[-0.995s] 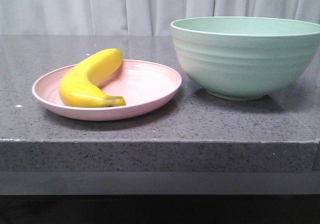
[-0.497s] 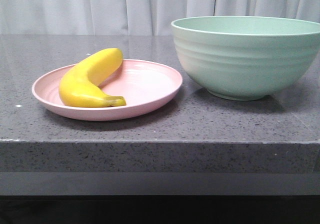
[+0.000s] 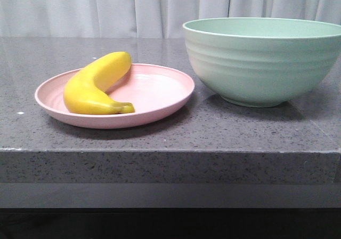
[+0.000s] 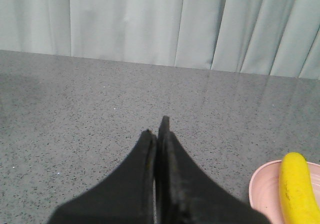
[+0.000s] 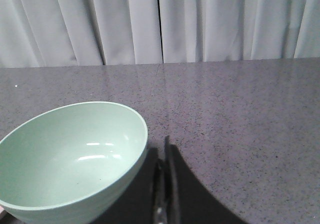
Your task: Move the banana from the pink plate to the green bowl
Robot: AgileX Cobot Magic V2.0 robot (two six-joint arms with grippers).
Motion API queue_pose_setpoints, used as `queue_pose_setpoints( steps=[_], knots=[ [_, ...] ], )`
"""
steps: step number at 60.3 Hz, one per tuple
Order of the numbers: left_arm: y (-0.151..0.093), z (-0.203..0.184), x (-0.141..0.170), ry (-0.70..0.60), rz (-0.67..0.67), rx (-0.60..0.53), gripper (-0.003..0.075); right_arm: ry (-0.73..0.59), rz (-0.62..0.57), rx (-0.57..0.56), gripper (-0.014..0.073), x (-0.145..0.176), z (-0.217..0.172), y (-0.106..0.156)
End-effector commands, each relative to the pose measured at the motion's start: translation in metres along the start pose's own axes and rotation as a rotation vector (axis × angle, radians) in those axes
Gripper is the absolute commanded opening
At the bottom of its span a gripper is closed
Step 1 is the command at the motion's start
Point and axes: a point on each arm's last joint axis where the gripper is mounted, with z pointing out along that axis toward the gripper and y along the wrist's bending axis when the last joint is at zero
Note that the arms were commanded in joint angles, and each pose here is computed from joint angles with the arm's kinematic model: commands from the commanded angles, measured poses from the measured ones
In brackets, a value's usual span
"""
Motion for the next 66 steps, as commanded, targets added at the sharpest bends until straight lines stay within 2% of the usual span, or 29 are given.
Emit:
queue_pose_setpoints(
  steps=[1,5,8,14,18,19,23,29,33,44,56,66],
  knots=[
    [-0.001,-0.001,-0.018,-0.094,-0.006,-0.001,0.0018,-0.095,-0.008,0.003,-0.0053,-0.017,-0.001,0.001],
    [-0.001,-0.001,-0.018,-0.094,-0.006,-0.001,0.013,-0.095,-0.008,0.003,0.0003,-0.017,-0.001,0.001],
    [-0.001,-0.001,-0.018,-0.094,-0.006,-0.001,0.0279,-0.095,-0.008,0.003,0.0085,-0.017,-0.001,0.001],
    [-0.001,-0.001,-0.018,-0.094,-0.006,-0.001,0.0601,-0.085,-0.008,0.003,0.0337,-0.016,-0.001,0.001],
    [-0.001,-0.001,-0.018,-0.093,-0.006,-0.001,0.0706,-0.072,-0.008,0.003,0.0506,-0.015,-0.001,0.001],
    [-0.001,-0.001,-0.018,-0.093,-0.006,-0.001,0.0706,-0.069,-0.008,0.003,0.0563,-0.015,-0.001,0.001],
    [-0.001,-0.001,-0.018,-0.093,-0.019,0.002,0.0675,-0.06,-0.008,0.003,0.0666,-0.014,-0.001,0.001],
    [-0.002,-0.001,-0.017,-0.087,-0.061,0.011,0.0647,-0.058,-0.008,0.003,0.0641,-0.014,-0.001,0.001],
    [-0.003,0.002,-0.017,-0.039,-0.062,0.026,0.0642,-0.058,-0.008,0.003,0.0641,-0.014,-0.001,0.001],
    [-0.022,0.026,-0.022,0.225,-0.023,0.158,0.064,-0.059,-0.008,0.003,0.0641,-0.014,-0.001,0.001],
    [-0.064,0.062,-0.026,0.425,0.045,0.36,0.0639,-0.061,-0.008,0.003,0.0641,-0.014,-0.001,0.001],
    [-0.104,0.098,-0.019,0.559,0.071,0.461,0.0638,-0.057,-0.008,0.003,0.0641,-0.014,-0.001,0.001]
  ],
)
